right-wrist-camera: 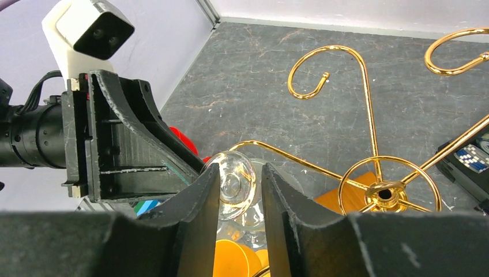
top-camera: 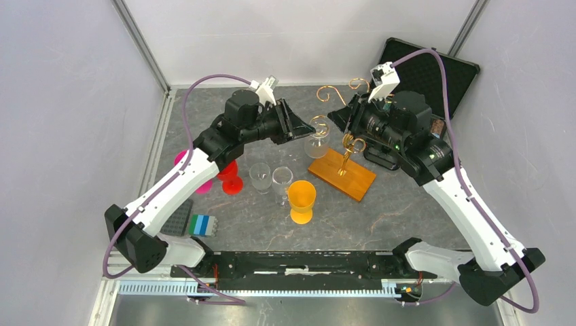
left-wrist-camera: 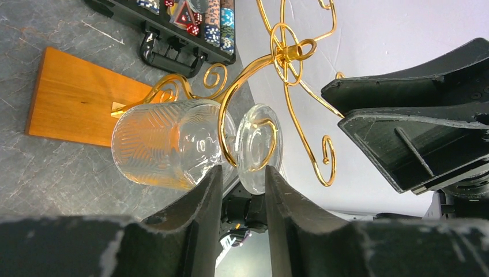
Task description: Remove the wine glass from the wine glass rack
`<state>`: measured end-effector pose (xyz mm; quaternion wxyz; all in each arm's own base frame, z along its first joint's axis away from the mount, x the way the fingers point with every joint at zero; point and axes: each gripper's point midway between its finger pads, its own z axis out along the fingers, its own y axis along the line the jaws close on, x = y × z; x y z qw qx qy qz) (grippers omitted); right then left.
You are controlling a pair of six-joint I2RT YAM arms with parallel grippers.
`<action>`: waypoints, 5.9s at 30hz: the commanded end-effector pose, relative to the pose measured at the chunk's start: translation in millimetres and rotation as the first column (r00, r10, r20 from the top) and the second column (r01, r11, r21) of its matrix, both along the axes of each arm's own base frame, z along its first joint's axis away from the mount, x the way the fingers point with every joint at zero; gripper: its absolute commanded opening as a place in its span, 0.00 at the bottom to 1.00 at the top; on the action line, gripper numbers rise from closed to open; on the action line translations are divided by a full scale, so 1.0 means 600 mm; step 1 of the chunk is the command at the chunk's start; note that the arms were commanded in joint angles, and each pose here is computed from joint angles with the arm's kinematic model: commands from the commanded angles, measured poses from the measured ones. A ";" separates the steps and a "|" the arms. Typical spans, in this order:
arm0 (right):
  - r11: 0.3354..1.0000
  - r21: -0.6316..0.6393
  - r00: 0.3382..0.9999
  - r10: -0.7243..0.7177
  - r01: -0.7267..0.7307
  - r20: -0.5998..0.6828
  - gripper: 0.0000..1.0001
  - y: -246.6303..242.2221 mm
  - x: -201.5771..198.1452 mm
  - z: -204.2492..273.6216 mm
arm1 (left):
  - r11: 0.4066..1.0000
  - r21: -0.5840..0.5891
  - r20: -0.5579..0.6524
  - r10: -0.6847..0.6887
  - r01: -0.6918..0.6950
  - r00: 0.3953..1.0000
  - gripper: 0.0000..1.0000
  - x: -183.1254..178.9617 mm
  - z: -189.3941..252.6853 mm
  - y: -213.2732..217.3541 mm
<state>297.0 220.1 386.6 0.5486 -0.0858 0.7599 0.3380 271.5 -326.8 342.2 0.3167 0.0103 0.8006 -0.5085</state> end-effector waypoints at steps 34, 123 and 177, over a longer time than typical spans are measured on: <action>0.999 0.034 0.999 0.034 -0.034 0.017 0.33 0.015 0.001 -0.021 | 0.978 -0.194 -0.142 0.044 -0.071 0.989 0.34 0.011 0.014 -0.023; 0.955 0.296 0.975 -0.069 0.004 0.209 0.64 -0.038 -0.062 0.112 | 0.837 -0.481 0.024 0.311 -0.262 0.950 0.02 0.064 0.140 0.047; 0.933 0.351 0.948 -0.037 -0.081 0.316 0.92 -0.056 -0.122 0.132 | 0.841 -0.521 -0.017 -0.177 0.142 0.984 0.02 -0.027 0.160 -0.043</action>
